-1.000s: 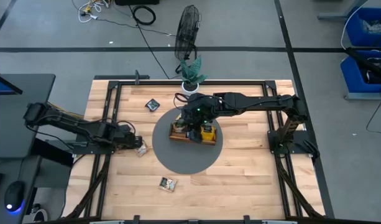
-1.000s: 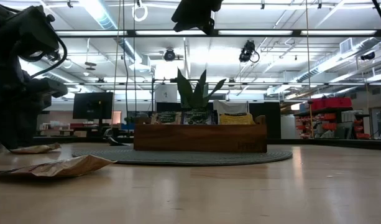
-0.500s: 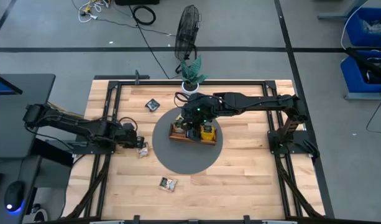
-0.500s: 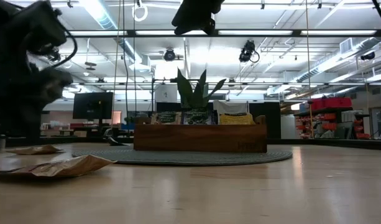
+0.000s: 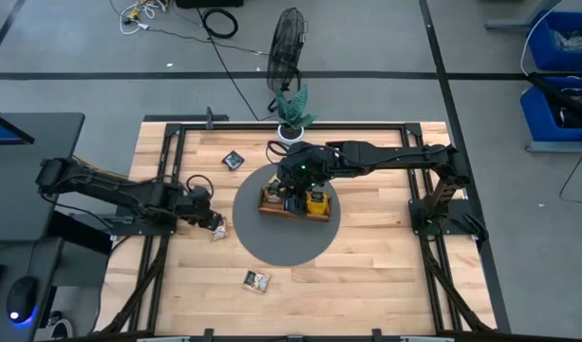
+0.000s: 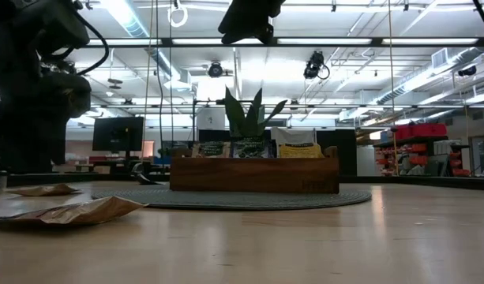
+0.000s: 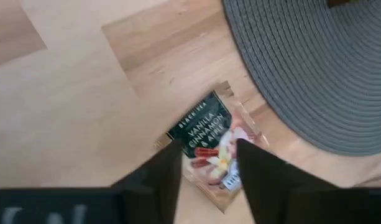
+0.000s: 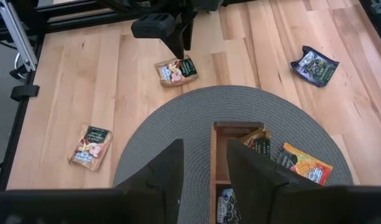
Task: Pick & Place Tea
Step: Put the brown tea bag into the left section of the wooden organizer
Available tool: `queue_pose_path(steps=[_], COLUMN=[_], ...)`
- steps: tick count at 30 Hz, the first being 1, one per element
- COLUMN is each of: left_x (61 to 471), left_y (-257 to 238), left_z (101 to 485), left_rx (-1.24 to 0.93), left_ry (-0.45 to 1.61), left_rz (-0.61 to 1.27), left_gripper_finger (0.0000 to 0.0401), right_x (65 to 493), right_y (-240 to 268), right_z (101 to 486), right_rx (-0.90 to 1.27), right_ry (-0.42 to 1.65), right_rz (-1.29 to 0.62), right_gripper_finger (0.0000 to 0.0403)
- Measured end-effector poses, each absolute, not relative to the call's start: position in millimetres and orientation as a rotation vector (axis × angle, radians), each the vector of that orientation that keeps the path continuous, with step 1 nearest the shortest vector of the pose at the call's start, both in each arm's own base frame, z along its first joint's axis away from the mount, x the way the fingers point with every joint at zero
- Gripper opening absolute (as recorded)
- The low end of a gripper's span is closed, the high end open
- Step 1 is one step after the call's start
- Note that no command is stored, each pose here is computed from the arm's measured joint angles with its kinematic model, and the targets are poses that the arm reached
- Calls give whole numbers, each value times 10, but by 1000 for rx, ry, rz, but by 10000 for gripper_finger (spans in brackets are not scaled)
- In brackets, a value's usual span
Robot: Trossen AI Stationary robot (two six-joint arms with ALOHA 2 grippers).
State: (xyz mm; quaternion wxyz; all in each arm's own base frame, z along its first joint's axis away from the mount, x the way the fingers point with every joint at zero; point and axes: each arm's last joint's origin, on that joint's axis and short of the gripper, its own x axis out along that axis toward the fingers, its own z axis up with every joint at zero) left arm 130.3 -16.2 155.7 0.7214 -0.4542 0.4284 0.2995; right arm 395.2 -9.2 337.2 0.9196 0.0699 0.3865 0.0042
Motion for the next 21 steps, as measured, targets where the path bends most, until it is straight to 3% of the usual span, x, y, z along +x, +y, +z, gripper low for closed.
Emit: queue_pose_path(steps=[4,8,12,21], left_x=[1322,1366,1445,1475], left_y=[-163,-172,-196,-199], left_z=[1505,1424,1345,1250], left_rx=[-918,-838,-797,-764], left_ry=[1001,1073,1134,1210], left_rz=[656,645,600,652], left_gripper_finger=[213,236,229,171], right_x=[3952,3952,3949,3941], right_y=[-90,-90,-90,-94], right_z=[3372,3372,3370,3361], right_rx=[155,159,159,156], right_ry=[795,795,798,809], right_rz=[8,7,6,-12], right_gripper_finger=[128,128,128,128])
